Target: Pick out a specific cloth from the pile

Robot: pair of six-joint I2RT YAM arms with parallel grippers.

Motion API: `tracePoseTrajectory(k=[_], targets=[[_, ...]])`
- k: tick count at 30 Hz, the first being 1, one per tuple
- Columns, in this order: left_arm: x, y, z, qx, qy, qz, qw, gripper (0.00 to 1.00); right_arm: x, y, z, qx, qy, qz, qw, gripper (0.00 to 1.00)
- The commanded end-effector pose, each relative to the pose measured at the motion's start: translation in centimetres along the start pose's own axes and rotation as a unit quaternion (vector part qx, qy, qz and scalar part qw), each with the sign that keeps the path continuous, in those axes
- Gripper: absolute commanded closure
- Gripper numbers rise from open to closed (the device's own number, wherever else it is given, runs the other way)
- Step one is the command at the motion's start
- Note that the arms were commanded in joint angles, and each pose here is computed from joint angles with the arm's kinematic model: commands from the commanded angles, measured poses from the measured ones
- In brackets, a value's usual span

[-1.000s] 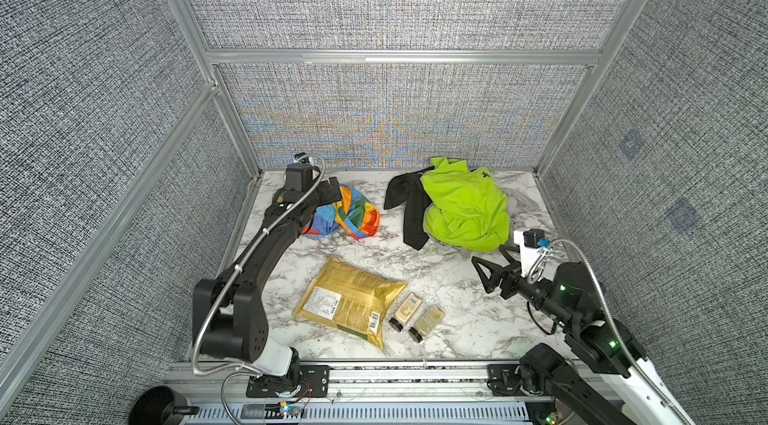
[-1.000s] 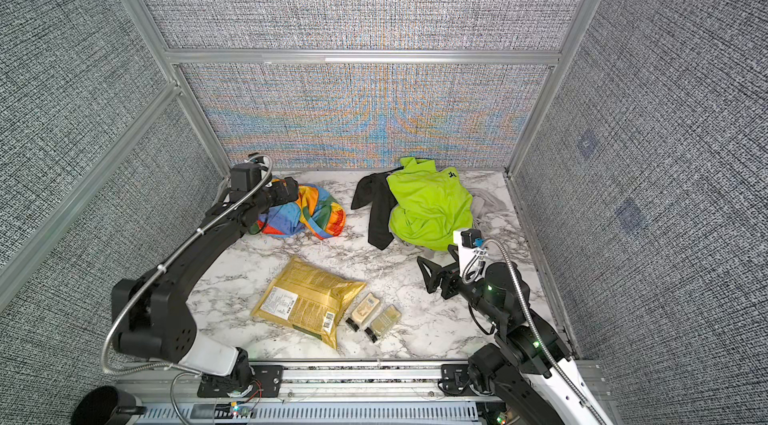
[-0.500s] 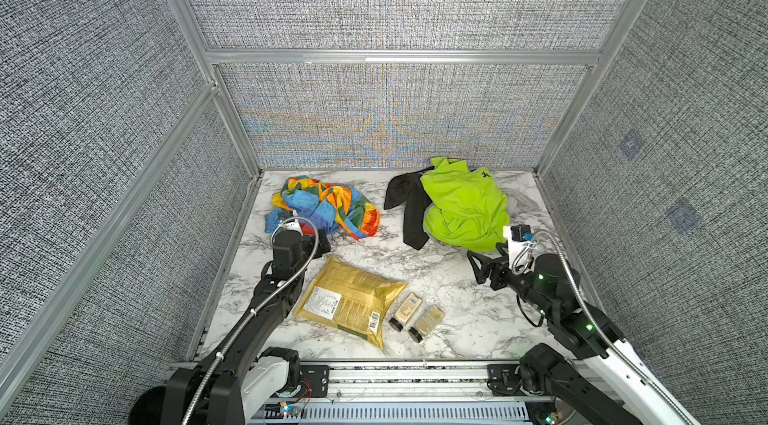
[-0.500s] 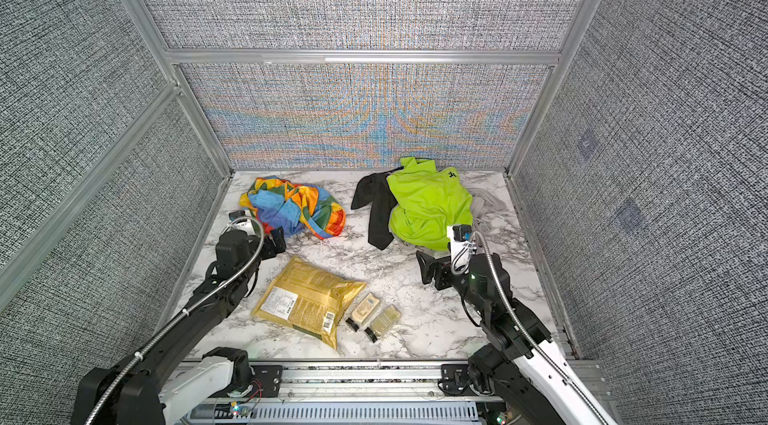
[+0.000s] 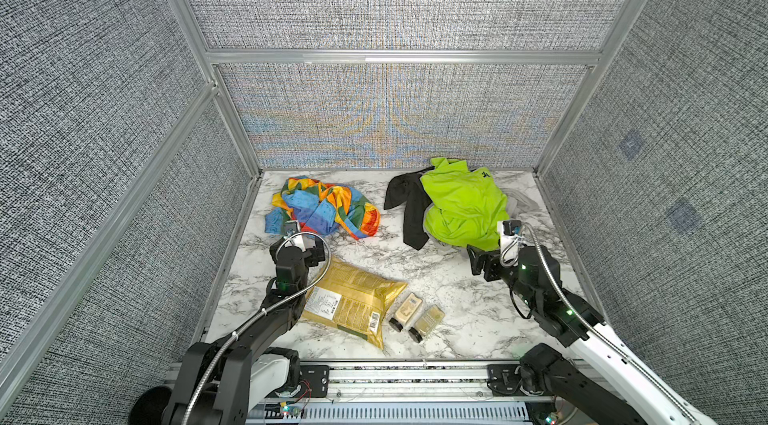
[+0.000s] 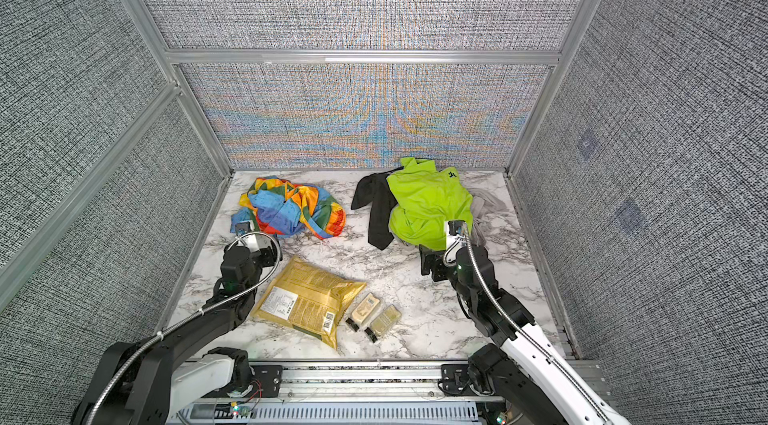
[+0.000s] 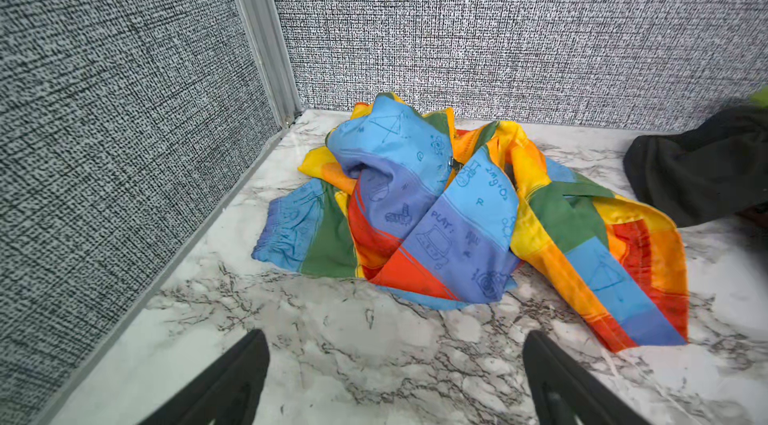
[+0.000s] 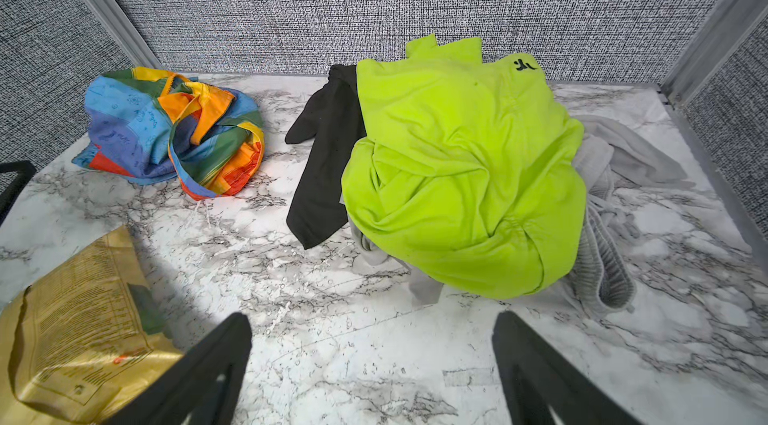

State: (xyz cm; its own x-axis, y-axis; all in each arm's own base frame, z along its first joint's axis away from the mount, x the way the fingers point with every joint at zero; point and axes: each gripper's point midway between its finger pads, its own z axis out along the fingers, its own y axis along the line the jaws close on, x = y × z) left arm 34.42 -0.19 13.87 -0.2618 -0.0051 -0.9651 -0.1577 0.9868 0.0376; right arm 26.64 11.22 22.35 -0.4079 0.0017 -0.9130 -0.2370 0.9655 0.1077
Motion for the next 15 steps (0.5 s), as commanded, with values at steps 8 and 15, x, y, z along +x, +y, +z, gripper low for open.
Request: tracePoseTrajectory(k=[8,15], targets=[[-2.2,0.8,0.4,0.000,-0.099,0.018,0.995,0.01,-0.8,-1.4,0.2,0.035,-0.032,-0.024,0.999,0.01],[-0.4,1.0,1.1,0.004,-0.105,0.010,0.994,0.01,-0.2,-3.5,0.6,0.070,-0.027,-0.030,0.997,0.01]])
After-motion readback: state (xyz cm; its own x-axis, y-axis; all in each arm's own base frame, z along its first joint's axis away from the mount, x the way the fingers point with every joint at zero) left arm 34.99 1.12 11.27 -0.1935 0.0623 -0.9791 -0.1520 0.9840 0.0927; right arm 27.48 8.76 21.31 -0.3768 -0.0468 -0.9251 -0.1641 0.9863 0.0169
